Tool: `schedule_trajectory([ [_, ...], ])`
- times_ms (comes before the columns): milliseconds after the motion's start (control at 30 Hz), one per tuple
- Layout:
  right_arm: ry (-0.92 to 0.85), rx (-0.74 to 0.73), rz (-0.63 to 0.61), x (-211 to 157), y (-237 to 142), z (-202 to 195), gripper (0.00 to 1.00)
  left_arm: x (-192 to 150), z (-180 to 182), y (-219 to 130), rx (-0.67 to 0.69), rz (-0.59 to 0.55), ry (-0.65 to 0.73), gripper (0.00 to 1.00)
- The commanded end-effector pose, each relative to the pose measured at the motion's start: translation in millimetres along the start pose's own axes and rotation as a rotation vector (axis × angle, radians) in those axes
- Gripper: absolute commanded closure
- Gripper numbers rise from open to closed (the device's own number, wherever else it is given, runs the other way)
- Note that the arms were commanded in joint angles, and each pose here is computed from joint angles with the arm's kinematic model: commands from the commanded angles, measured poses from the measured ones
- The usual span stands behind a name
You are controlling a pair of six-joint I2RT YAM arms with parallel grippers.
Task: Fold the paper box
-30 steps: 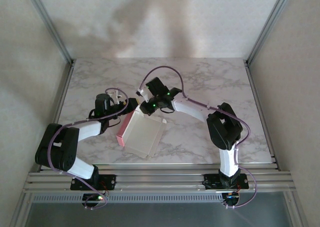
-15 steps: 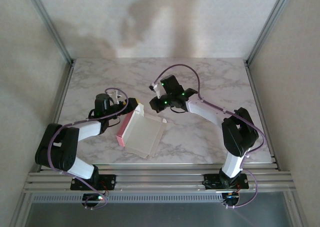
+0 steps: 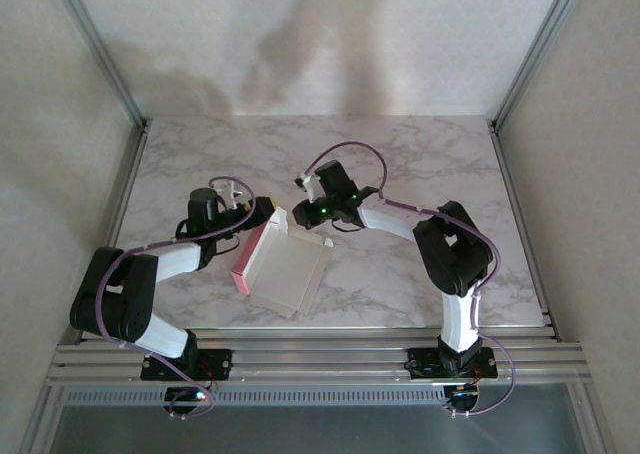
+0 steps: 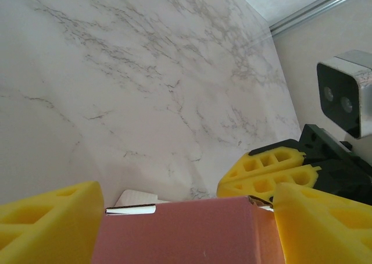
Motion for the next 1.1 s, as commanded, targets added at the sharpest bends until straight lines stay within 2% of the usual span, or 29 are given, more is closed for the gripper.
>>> schedule_trajectory([
  [0, -0.004, 0.069, -0.027, 1.5, 6.0, 12.3, 0.89, -8.1, 11.3, -0.7, 0.016, 0.029, -0.018, 0.25],
  [733, -0.037, 0.153, -0.024, 0.4, 21.6, 39.1, 0.79, 1.2, 3.6, 3.6, -0.043, 0.032, -0.047, 0.25],
  [1067, -0.089, 0.142, -0.037, 10.7, 29.1, 35.9, 0.75, -0.5, -4.2, 10.6, -0.110, 0.106, -0.056, 0.25],
])
Point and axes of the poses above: each hand's point on the last joint's axis, 136 mm out from that joint toward the fingers, its own y axis out along the fingers, its own z axis along the line the jaws close on, x = y × z, the point moved 4 cm from there along -y, back along the fingers, and after that the axes turned 9 degrees about -y, right-handed, at the moved point
